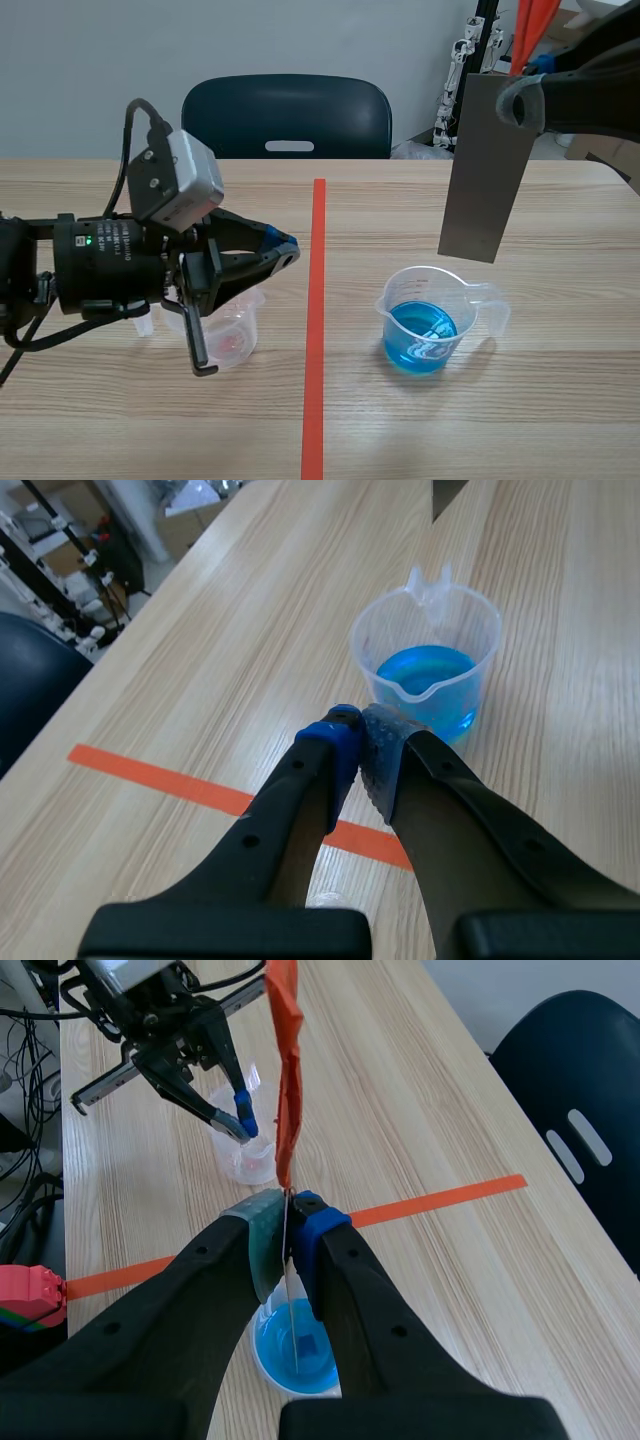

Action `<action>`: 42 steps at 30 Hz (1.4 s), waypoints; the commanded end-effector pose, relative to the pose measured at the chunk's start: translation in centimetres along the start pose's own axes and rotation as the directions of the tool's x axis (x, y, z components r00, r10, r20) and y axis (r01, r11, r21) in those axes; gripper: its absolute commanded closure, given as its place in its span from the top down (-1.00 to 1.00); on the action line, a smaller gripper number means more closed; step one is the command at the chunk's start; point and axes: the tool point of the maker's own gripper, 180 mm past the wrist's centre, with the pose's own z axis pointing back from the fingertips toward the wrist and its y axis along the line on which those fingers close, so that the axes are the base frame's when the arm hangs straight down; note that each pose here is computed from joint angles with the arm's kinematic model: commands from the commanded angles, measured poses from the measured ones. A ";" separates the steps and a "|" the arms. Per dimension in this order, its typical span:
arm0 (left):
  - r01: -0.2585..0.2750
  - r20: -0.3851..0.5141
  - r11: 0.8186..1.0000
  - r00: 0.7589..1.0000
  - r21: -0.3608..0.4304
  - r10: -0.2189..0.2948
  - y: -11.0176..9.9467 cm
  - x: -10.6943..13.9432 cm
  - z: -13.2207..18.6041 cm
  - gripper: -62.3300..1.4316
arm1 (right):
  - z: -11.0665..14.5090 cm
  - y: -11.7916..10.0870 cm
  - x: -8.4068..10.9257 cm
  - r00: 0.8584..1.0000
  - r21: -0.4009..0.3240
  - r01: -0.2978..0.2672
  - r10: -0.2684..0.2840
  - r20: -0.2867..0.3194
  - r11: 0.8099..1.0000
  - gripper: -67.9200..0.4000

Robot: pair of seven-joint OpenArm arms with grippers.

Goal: Do the redox reaction experiment. move the plate over the blue solution

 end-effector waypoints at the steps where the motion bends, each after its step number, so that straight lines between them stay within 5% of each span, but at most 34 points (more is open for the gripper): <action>1: -0.009 0.027 1.000 1.000 -0.004 0.009 0.2 0.5 -0.3 -0.87 | 0.3 -0.5 1.3 0.999 -0.014 -0.020 0.020 0.035 1.000 -0.97; 9: -0.038 0.034 0.998 0.999 -0.048 0.039 -0.3 0.3 -1.3 -0.87 | 0.3 -0.5 1.3 0.999 -0.014 -0.020 0.021 0.039 1.000 -0.97; 42: -0.010 0.029 0.997 0.999 -0.080 0.012 0.1 1.1 -3.3 -0.86 | 0.4 -0.6 1.6 0.999 -0.017 -0.026 0.027 0.047 1.000 -0.97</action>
